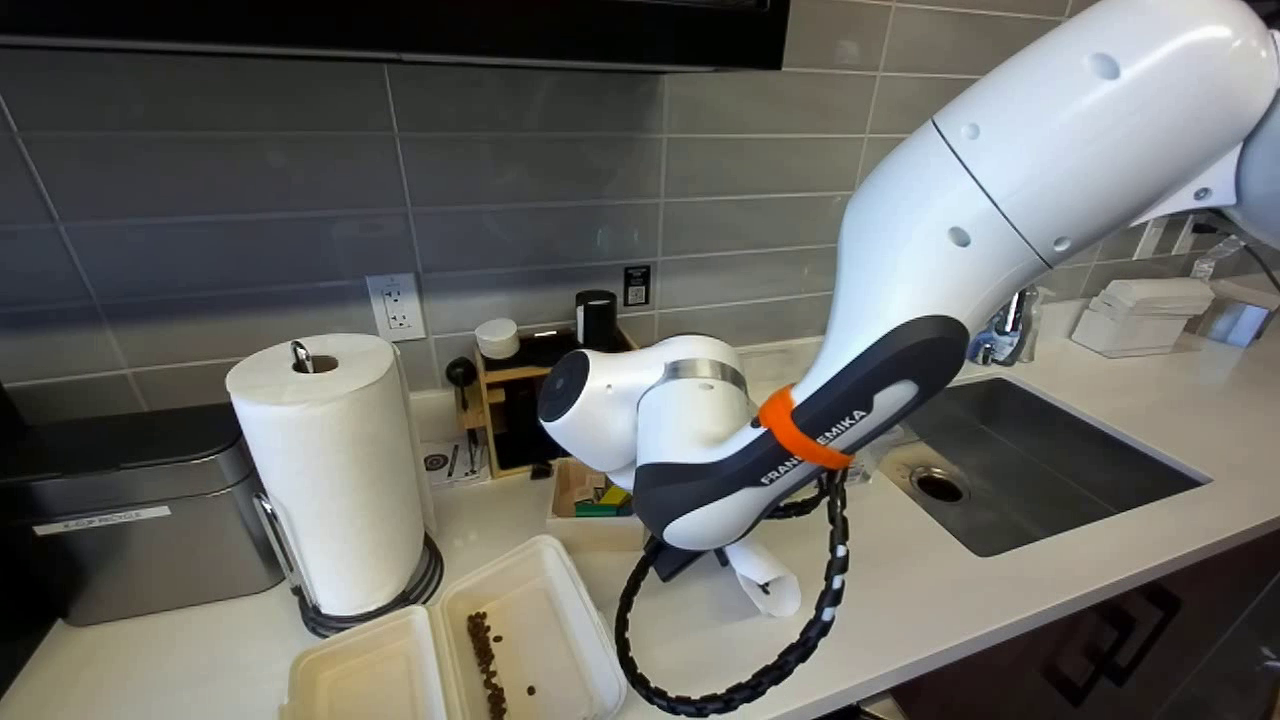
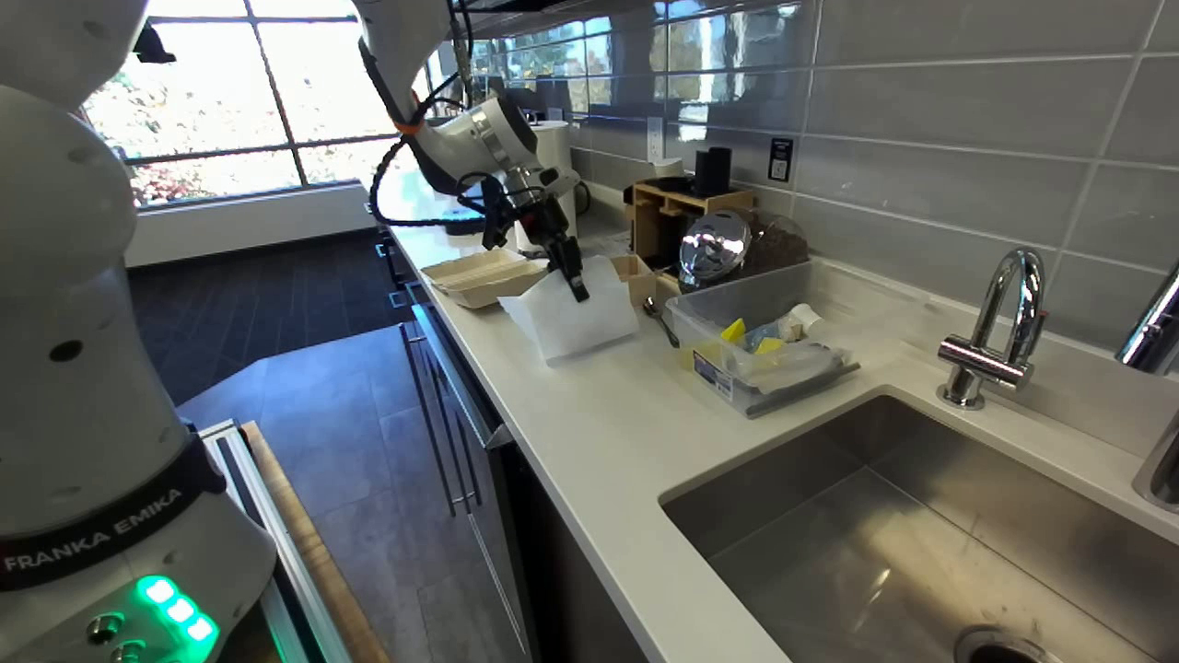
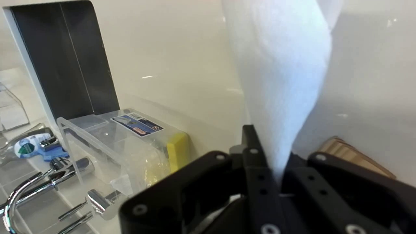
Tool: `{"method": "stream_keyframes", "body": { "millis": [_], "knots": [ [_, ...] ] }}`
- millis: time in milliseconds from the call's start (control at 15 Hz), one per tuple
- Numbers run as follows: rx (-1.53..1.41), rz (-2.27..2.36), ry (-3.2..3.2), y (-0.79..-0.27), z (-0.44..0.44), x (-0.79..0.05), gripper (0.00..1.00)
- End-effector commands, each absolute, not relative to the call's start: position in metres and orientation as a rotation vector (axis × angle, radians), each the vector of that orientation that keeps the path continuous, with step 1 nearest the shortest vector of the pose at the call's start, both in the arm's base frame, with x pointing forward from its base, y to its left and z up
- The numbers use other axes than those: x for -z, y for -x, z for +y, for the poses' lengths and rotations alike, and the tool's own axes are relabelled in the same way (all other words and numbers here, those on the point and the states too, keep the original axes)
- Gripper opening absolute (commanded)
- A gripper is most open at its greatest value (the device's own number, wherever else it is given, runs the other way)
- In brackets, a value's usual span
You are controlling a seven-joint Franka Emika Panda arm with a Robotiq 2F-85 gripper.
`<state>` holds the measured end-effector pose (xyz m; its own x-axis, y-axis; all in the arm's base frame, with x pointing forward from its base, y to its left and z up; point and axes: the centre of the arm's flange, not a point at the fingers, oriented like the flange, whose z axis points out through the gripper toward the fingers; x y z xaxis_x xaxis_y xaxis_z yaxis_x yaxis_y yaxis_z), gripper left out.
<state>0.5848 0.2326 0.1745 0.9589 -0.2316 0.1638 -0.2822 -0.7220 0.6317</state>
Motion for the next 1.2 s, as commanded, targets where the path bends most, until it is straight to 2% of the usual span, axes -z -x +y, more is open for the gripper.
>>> {"method": "stream_keyframes", "body": {
  "millis": [0, 333, 1133],
  "knots": [
    [0.003, -0.359, -2.491, -0.589, 0.219, -0.175, 0.0],
    [0.063, -0.356, -2.589, -0.588, 0.217, -0.184, 0.0],
    [-0.013, -0.336, -2.782, -0.557, 0.25, -0.221, 0.0]
  ]
}}
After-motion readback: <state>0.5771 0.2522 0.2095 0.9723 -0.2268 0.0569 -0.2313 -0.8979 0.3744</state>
